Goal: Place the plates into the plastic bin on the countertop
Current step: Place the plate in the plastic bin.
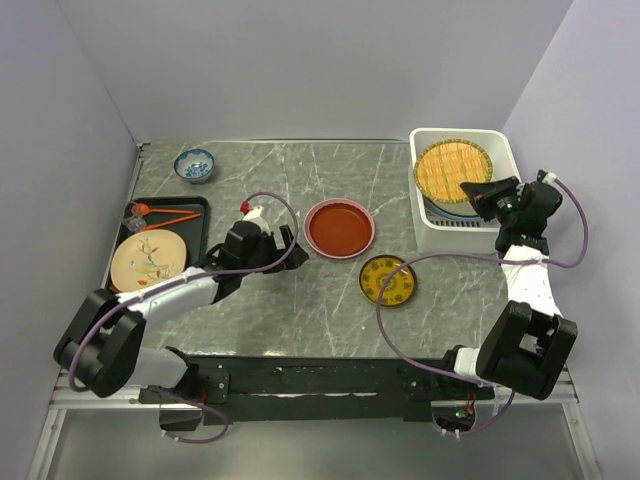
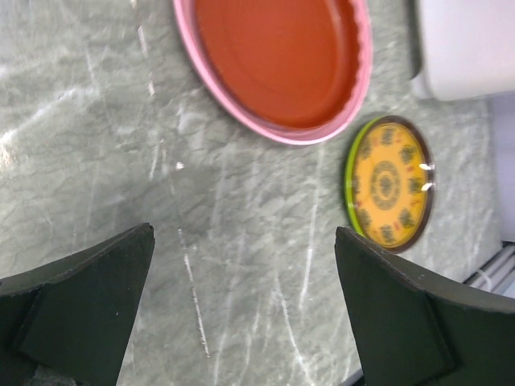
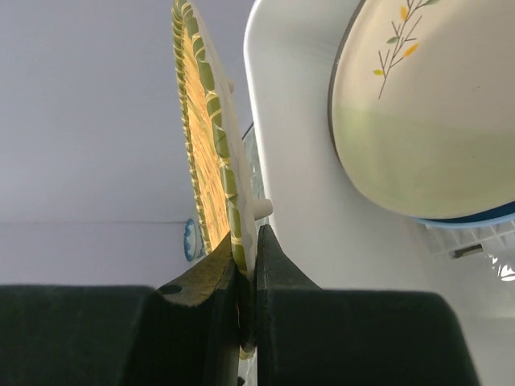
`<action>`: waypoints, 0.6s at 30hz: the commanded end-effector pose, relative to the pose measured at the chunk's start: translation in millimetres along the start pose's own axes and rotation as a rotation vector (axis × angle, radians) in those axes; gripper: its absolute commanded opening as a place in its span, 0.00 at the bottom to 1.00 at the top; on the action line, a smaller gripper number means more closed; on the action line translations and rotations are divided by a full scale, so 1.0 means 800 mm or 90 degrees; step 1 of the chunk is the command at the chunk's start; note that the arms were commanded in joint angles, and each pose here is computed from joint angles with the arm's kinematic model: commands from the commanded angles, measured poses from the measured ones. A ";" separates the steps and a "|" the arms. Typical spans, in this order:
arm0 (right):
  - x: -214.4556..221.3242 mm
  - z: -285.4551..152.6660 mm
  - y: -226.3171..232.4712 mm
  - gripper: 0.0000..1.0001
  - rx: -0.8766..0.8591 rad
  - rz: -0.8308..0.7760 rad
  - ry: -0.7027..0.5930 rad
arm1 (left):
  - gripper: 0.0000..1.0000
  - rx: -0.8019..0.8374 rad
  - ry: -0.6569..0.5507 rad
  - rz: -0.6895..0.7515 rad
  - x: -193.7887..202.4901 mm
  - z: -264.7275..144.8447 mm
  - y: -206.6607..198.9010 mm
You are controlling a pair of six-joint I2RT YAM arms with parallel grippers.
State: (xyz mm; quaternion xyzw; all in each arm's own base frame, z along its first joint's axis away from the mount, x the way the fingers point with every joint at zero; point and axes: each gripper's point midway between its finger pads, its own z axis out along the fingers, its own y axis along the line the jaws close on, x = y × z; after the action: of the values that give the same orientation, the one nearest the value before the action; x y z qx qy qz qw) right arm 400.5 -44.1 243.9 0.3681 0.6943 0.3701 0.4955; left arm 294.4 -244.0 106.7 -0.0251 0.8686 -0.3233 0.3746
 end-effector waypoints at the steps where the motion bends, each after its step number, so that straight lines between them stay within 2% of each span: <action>1: -0.016 0.002 0.015 0.00 -0.061 -0.005 -0.026 | 0.99 0.031 -0.024 0.025 -0.013 -0.017 -0.017; 18: -0.042 0.023 -0.006 0.01 -0.047 0.026 -0.052 | 0.99 0.071 0.016 0.035 -0.001 0.006 -0.029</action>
State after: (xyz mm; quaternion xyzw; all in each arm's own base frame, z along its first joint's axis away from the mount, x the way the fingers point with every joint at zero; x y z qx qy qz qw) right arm 412.8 -62.7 222.4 0.3986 0.6744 0.3838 0.4889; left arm 286.9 -250.1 97.2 0.0020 0.8746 -0.3301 0.3550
